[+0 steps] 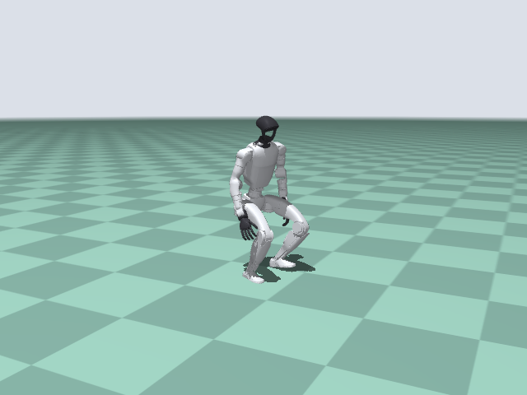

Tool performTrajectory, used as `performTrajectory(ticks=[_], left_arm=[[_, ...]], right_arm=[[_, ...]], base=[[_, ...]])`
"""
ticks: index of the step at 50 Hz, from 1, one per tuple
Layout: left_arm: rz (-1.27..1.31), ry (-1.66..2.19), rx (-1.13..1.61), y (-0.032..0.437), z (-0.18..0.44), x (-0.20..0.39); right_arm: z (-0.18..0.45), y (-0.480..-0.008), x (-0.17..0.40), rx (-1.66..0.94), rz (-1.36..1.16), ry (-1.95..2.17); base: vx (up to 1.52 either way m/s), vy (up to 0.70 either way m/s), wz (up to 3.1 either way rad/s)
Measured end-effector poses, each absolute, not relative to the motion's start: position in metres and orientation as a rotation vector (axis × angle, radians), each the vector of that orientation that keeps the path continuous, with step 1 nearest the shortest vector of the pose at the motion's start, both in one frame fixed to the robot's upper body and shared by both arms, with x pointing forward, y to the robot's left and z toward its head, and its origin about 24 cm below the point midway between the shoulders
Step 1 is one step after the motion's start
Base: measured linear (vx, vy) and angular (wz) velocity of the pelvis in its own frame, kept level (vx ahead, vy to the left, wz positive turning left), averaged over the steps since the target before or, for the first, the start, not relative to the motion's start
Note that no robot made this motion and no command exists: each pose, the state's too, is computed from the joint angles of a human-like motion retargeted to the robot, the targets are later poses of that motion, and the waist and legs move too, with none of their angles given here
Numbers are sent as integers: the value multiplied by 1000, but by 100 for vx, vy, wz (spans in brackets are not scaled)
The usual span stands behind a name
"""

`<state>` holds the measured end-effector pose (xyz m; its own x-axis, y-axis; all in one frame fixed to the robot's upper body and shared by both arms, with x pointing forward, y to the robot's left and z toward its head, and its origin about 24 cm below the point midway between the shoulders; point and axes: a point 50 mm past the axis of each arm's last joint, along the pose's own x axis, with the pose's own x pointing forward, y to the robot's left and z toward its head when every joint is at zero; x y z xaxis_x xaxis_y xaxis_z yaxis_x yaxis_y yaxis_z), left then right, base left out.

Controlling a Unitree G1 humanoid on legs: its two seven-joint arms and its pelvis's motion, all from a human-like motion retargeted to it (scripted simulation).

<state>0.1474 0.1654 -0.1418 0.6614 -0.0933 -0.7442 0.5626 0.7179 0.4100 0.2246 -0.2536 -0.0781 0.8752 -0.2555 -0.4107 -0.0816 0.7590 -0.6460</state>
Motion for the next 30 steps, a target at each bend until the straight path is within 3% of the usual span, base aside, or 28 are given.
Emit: performTrajectory(ticks=[30], left_arm=[[-484,759,714,151,-146,143]], right_arm=[[-75,-270,214,-800,-164,471]], base=[[-2,4,-6]])
